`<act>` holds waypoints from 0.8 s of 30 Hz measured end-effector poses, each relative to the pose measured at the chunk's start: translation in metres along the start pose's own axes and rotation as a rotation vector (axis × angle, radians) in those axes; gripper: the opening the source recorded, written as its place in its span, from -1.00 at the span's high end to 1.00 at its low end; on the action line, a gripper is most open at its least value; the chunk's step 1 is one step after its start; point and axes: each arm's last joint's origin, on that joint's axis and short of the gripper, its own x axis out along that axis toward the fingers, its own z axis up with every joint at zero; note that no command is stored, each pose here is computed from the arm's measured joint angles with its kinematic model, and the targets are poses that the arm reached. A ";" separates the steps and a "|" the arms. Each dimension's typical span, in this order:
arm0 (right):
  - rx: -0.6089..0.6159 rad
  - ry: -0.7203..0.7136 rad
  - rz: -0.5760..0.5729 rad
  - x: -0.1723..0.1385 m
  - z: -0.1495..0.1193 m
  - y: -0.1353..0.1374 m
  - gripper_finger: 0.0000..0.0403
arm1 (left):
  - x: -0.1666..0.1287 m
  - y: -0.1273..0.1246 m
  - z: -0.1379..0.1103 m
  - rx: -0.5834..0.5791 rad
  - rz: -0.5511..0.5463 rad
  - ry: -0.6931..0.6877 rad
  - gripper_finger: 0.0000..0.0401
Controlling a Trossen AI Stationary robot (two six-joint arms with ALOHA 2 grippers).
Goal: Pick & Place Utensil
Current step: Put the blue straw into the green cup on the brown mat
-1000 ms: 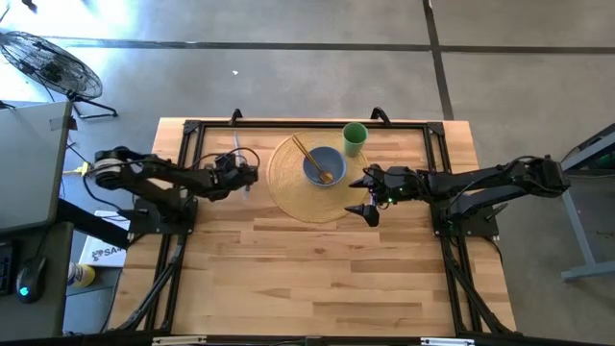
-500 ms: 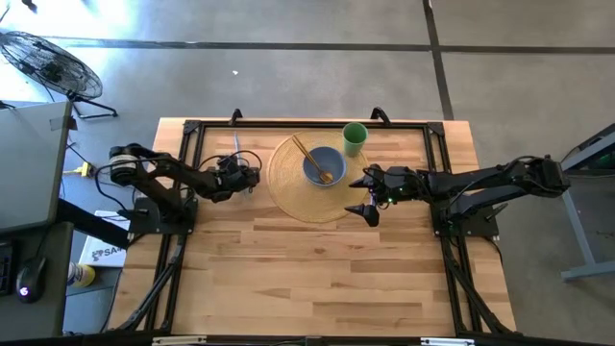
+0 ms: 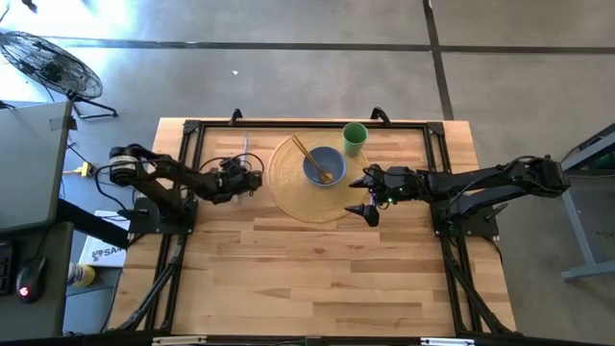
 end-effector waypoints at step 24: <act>0.005 -0.183 -0.001 -0.002 0.017 0.003 -0.97 | -0.095 -0.016 0.023 0.135 -0.465 -0.112 0.99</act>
